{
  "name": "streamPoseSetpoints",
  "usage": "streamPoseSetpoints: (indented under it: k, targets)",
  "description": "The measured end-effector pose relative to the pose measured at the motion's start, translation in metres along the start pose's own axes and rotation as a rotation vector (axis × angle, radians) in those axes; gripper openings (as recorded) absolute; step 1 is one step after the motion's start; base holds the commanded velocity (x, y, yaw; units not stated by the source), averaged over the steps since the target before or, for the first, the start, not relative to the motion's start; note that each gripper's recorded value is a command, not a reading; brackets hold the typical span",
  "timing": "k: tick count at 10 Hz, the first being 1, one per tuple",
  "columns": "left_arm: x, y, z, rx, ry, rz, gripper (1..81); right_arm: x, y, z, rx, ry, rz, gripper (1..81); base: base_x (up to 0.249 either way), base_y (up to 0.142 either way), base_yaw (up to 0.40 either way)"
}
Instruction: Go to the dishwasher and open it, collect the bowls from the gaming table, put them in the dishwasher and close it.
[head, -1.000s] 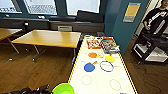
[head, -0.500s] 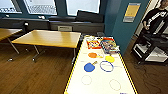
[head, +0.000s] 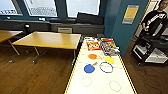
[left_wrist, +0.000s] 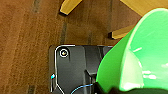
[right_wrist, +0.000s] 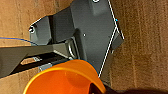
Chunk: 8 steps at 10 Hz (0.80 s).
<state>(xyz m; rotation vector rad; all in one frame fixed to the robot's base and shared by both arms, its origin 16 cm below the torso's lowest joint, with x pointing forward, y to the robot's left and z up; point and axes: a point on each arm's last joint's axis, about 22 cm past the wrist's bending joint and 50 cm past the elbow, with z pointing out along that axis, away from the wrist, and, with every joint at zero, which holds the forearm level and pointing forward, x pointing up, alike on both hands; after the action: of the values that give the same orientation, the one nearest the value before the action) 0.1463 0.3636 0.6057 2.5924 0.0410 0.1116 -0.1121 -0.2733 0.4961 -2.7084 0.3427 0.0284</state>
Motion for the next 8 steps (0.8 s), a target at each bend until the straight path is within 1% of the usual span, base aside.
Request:
streamPoseSetpoints:
  k: [1,2,3,4,5,6,8]
  targets:
    - [-0.004,0.005,0.010,-0.015,0.025,0.021,1.0,0.008,-0.007,0.006,0.011,0.024,-0.010,1.0,0.000,0.000,0.000]
    - [-0.016,0.005,0.018,-0.013,0.031,0.038,1.0,0.016,-0.012,0.013,0.018,0.048,-0.023,1.0,0.000,0.000,0.000]
    - [-0.029,-0.001,0.024,0.002,0.031,0.053,1.0,0.019,-0.015,0.019,0.019,0.066,-0.034,1.0,0.000,0.000,0.000]
    - [-0.031,-0.006,0.029,0.016,0.044,0.071,1.0,0.021,-0.016,0.023,0.019,0.082,-0.044,1.0,0.000,0.000,0.000]
    - [-0.030,-0.007,0.037,0.023,0.065,0.088,1.0,0.023,-0.015,0.024,0.021,0.095,-0.053,1.0,0.000,0.000,0.000]
    - [-0.030,-0.007,0.046,0.030,0.078,0.104,1.0,0.030,-0.016,0.026,0.024,0.112,-0.064,1.0,0.000,0.000,0.000]
    - [-0.035,-0.009,0.064,0.049,0.096,0.129,1.0,0.046,-0.019,0.028,0.035,0.155,-0.084,1.0,0.000,0.000,0.000]
